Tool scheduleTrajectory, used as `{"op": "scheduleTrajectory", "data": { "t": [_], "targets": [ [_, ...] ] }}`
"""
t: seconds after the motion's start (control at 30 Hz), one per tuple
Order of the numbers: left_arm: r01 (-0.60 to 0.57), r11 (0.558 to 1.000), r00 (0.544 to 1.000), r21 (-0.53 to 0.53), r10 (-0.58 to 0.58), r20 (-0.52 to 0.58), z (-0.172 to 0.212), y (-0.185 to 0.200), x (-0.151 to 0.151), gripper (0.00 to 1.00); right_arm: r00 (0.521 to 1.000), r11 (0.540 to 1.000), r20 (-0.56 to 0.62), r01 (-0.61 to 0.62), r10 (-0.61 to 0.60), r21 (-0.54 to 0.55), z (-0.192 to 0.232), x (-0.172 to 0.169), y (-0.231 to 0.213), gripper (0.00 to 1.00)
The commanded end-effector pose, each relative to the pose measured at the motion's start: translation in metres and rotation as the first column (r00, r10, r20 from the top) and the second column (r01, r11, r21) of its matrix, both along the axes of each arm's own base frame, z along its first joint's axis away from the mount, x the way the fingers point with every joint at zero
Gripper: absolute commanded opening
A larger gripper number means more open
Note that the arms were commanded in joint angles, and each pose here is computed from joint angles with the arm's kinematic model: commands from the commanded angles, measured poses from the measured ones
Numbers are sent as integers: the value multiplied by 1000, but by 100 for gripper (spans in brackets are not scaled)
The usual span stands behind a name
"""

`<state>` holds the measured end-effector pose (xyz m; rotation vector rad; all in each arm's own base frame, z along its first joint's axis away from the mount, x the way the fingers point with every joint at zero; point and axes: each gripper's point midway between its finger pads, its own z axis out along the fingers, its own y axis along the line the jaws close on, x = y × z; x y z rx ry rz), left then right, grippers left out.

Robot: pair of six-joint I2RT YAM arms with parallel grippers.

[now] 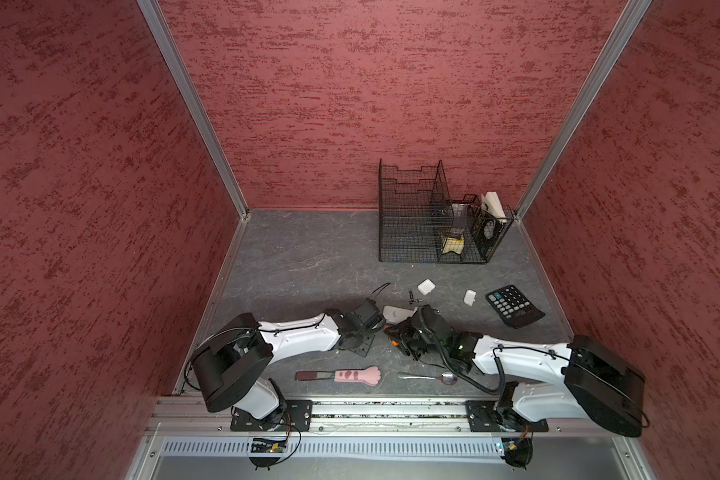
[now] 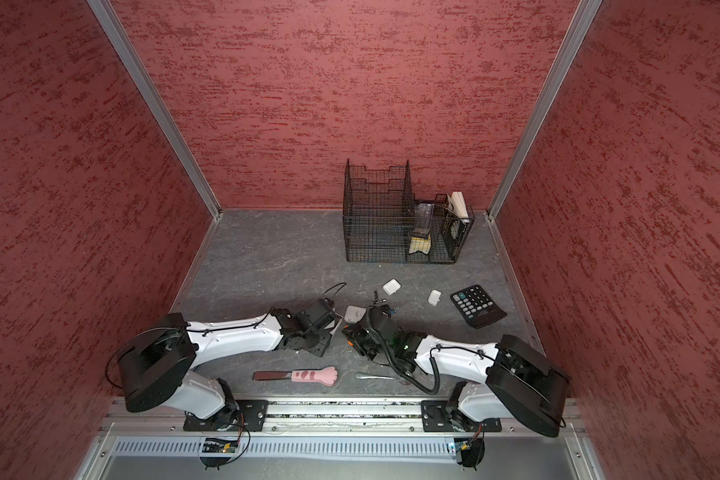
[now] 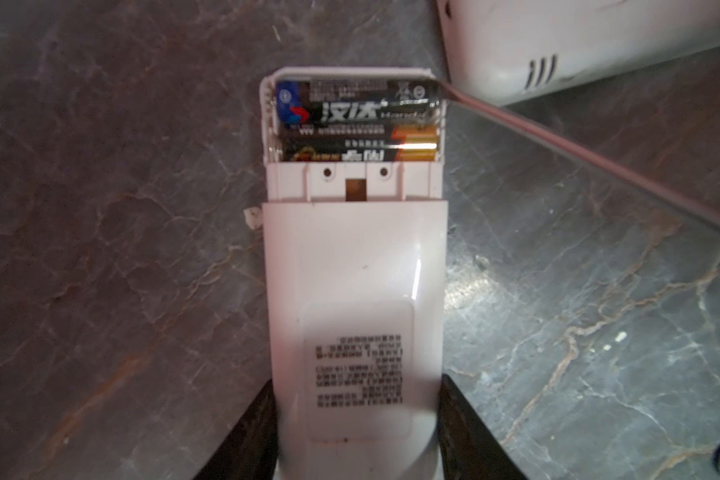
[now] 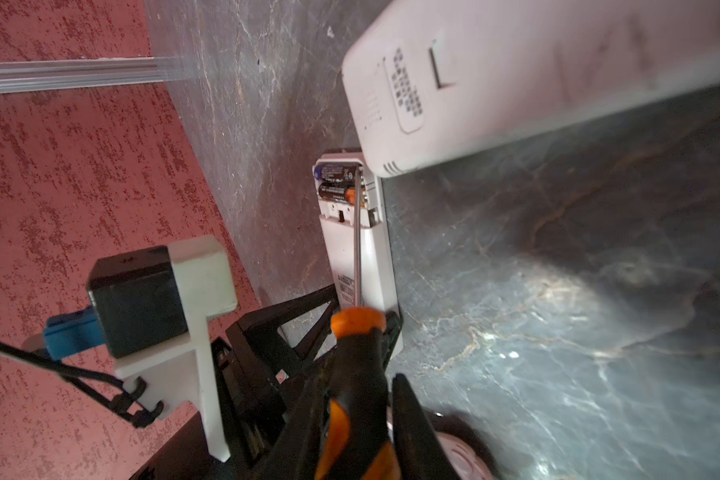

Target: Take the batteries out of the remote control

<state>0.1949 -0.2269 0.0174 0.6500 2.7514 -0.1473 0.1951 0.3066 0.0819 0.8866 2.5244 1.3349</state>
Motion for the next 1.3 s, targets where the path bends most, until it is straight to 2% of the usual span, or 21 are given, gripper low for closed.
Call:
{"op": "scheduleTrajectory", "data": {
  "t": [0.0, 0.4, 0.57, 0.93, 1.27],
  "targets": [
    [49, 999, 998, -1, -49, -25, -9, -9, -7, 37, 999, 993, -26, 35, -32, 112, 23, 9, 17, 0],
    [47, 999, 999, 7, -47, -27, -11, -8, -7, 36, 999, 993, 18, 28, -30, 113, 46, 17, 23, 0],
    [41, 999, 999, 7, -41, -21, -10, -8, -7, 36, 997, 997, 26, 67, -68, 27, 46, 17, 3, 0],
    [45, 999, 999, 12, -44, -26, -11, -7, -7, 36, 997, 998, -49, 57, -59, -40, 23, -6, -34, 0],
    [43, 999, 999, 14, -42, -24, -11, -7, -7, 36, 999, 1000, -34, -29, 29, 5, 22, 2, -6, 0]
  ]
}}
